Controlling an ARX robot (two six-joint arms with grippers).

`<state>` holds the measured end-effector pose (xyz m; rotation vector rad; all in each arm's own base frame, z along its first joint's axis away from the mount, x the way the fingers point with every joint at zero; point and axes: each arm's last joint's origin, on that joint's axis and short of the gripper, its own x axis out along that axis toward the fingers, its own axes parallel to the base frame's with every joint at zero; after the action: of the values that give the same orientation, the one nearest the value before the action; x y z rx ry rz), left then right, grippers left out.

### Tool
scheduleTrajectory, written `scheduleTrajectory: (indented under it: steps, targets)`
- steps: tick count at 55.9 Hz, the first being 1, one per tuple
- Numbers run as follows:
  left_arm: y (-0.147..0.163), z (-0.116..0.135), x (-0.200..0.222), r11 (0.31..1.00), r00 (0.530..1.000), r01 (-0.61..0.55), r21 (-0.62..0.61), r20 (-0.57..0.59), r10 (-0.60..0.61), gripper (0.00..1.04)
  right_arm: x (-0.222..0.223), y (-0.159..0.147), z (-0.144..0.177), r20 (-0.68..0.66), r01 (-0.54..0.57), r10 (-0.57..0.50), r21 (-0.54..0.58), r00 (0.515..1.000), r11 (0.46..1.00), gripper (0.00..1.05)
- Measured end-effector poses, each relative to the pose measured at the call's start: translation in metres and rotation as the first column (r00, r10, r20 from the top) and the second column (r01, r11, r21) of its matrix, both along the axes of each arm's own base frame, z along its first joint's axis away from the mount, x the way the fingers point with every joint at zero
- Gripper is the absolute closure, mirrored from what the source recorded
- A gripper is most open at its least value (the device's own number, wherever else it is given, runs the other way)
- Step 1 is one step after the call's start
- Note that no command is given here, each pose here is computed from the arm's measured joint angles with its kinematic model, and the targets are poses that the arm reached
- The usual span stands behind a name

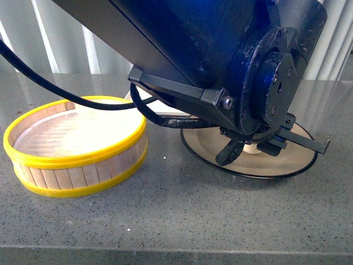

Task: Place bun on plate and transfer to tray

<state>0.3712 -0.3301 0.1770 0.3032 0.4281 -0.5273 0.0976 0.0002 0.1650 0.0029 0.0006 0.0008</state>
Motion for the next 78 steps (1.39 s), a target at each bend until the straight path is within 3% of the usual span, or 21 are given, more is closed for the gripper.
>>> scheduleTrajectory:
  steps: [32, 49, 61, 71, 72, 74, 78]
  targets:
    - [0.011, 0.007, 0.004, 1.0, 1.0, -0.009, -0.021, 0.003, 0.009, 0.05, 0.0, 0.0, 0.0, 0.0, 0.0, 0.0, 0.0, 1.0, 1.0, 0.08]
    - [0.028, 0.033, 0.006, 0.994, 0.999, -0.038, -0.099, 0.028, 0.041, 0.07, 0.0, 0.0, 0.0, 0.0, 0.0, 0.0, 0.0, 1.0, 1.0, 0.08]
    - [0.075, 0.064, 0.001, 0.966, 0.99, -0.129, -0.224, 0.022, 0.138, 0.07, 0.0, 0.0, 0.0, 0.0, 0.0, 0.0, 0.0, 1.0, 1.0, 0.08]
    - [0.086, 0.073, 0.003, 0.954, 0.984, -0.164, -0.252, 0.032, 0.178, 0.07, 0.0, 0.0, 0.0, 0.0, 0.0, 0.0, 0.0, 1.0, 1.0, 0.08]
    - [0.086, 0.071, 0.003, 0.953, 0.978, -0.181, -0.244, 0.054, 0.199, 0.08, 0.0, 0.0, 0.0, 0.0, 0.0, 0.0, 0.0, 1.0, 1.0, 0.08]
    - [0.093, 0.066, -0.001, 0.916, 0.923, -0.29, -0.277, 0.172, 0.344, 0.17, 0.0, 0.0, 0.0, 0.0, 0.0, 0.0, 0.0, 1.0, 1.0, 0.08]
    - [0.11, 0.058, -0.016, 0.868, 0.852, -0.365, -0.337, 0.254, 0.458, 0.27, 0.0, 0.0, 0.0, 0.0, 0.0, 0.0, 0.0, 1.0, 1.0, 0.08]
